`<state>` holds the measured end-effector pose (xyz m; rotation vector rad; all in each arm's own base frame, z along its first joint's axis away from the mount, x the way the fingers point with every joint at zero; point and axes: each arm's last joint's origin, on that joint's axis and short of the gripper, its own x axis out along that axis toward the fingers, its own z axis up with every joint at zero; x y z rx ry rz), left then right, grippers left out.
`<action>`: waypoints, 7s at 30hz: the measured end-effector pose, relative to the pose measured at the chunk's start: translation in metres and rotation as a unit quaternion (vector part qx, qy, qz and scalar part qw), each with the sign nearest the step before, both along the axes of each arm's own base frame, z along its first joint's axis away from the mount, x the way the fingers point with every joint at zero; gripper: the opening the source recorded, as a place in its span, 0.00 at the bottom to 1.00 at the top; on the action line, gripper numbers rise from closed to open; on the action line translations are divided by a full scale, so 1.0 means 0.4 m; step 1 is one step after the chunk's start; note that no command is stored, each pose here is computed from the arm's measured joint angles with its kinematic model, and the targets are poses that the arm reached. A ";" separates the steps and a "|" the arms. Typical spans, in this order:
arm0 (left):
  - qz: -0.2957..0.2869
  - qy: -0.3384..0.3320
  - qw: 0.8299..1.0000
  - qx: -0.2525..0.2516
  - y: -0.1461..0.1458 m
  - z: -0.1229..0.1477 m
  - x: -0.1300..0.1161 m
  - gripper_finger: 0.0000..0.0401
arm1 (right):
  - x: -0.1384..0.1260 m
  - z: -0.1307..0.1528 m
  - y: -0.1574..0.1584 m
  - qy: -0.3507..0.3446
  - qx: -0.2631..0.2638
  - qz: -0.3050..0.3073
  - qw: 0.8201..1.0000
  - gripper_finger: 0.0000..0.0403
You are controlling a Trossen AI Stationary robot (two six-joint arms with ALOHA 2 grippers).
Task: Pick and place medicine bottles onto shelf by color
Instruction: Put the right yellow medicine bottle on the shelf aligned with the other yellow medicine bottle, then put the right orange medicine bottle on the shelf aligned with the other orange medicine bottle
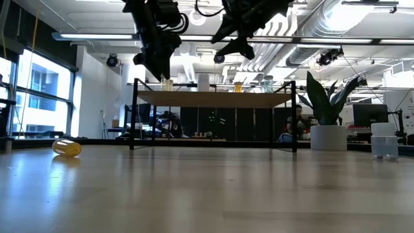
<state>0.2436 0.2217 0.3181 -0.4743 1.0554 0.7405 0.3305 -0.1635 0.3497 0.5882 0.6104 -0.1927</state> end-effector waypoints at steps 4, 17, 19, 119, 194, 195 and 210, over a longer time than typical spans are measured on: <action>0.002 -0.003 1.000 0.002 0.003 0.001 -0.001 0.43 | 0.000 0.000 0.000 0.000 0.000 0.000 1.000 0.47; -0.010 -0.006 1.000 0.013 0.004 0.011 -0.001 0.44 | 0.000 0.000 -0.001 0.000 0.000 0.000 1.000 0.47; -0.010 -0.013 1.000 0.020 0.006 0.027 0.001 0.44 | 0.000 0.000 -0.001 0.000 0.000 0.000 1.000 0.47; -0.168 -0.255 0.951 0.054 -0.381 0.144 -0.111 0.44 | -0.413 -0.115 0.627 0.325 0.066 -0.079 0.940 0.47; -0.211 -0.262 0.942 0.006 -0.420 0.140 -0.102 0.44 | -0.397 -0.379 0.738 0.438 0.034 -0.121 0.890 0.47; -0.211 -0.262 0.942 0.006 -0.420 0.140 -0.102 0.44 | -0.396 -0.382 0.739 0.440 0.033 -0.123 0.889 0.47; -0.211 -0.262 0.942 0.006 -0.420 0.140 -0.102 0.44 | -0.380 -0.420 0.750 0.459 0.013 -0.137 0.878 0.46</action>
